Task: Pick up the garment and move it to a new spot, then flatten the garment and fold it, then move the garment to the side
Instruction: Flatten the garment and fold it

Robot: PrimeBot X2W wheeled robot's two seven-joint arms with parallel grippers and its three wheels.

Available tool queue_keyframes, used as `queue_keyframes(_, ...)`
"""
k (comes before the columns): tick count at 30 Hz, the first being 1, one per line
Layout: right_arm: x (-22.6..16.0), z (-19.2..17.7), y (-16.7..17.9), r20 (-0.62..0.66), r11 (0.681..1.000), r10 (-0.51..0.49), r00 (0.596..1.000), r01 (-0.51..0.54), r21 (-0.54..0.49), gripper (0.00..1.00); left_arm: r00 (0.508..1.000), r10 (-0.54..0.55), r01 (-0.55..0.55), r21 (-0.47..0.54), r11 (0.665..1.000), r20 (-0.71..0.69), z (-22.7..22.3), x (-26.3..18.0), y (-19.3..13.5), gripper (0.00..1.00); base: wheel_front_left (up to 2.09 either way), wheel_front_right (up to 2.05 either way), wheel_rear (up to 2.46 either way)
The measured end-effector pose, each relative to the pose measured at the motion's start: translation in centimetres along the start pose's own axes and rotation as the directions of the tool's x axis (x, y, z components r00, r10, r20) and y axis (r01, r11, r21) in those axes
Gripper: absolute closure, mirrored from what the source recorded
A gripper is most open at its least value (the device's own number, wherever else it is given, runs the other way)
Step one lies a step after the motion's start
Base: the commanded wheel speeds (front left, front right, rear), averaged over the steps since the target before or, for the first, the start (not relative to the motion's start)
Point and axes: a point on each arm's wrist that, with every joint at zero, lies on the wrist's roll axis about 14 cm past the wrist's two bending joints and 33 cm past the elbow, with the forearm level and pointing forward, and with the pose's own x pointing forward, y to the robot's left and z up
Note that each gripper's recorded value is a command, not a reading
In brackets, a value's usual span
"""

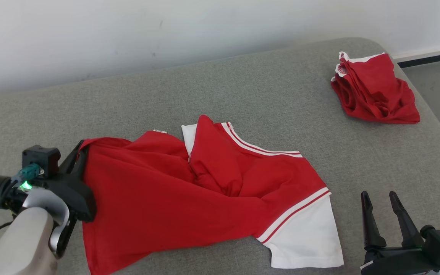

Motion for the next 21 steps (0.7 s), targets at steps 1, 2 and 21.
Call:
queue_keyframes(1,0.0,0.0,0.0,0.001,1.000,-0.001,1.000,0.001,0.000,0.00,1.000,0.003,-0.003,0.001,1.000,-0.007,-0.2,-0.1,0.1,1.00,0.00,0.00,0.00)
queue_keyframes(2,0.0,0.0,0.0,0.001,1.000,-0.001,1.000,0.001,0.001,0.00,1.000,0.006,-0.006,0.002,1.000,-0.018,-0.5,-0.2,0.2,0.75,0.00,0.00,0.00)
queue_keyframes(21,-0.1,1.5,5.2,0.054,0.986,0.164,0.985,-0.164,-0.006,0.00,0.944,0.289,-0.273,-0.114,0.955,0.158,0.5,-11.6,3.9,0.00,0.00,0.00,0.00)
